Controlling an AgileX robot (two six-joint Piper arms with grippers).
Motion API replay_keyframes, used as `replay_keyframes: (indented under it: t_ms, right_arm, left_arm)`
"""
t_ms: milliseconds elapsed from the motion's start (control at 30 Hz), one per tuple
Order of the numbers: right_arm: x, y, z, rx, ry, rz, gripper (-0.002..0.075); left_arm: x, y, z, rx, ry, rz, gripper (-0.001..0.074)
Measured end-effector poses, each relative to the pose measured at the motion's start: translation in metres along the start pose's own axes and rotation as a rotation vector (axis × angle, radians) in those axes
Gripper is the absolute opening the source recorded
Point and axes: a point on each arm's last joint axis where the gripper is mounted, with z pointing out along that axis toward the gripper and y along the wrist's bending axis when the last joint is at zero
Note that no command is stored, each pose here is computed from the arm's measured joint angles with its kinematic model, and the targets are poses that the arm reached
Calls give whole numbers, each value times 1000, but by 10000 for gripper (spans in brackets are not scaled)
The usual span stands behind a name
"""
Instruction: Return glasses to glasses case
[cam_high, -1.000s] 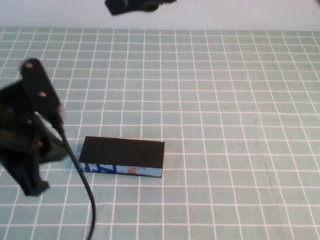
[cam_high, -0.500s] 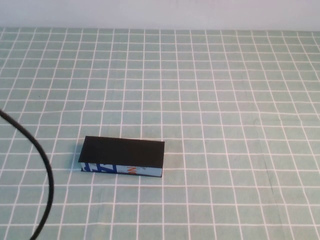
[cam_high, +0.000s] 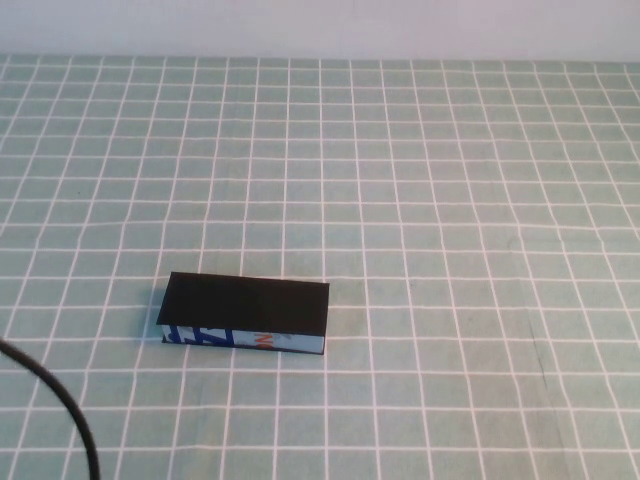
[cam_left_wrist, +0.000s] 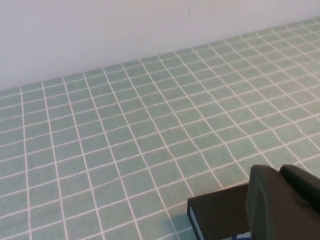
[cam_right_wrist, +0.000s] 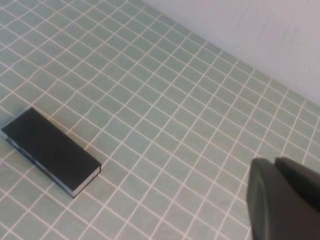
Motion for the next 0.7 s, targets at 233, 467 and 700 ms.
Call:
replay_keyframes:
  t_ms: [233,467,700]
  right_arm:
    - [97,13,-28,39,-91,95,-11]
    - [193,24,-18,106,-132,205,-11]
    - [255,34,-6,133,-281,177,-11]
  left_arm:
    - [14,-3,-16,-28,-112,-104,2]
    - [35,-4,-11,-29,-85,-194,2]
    - [40,-5,-9,-25,-65,-212,1]
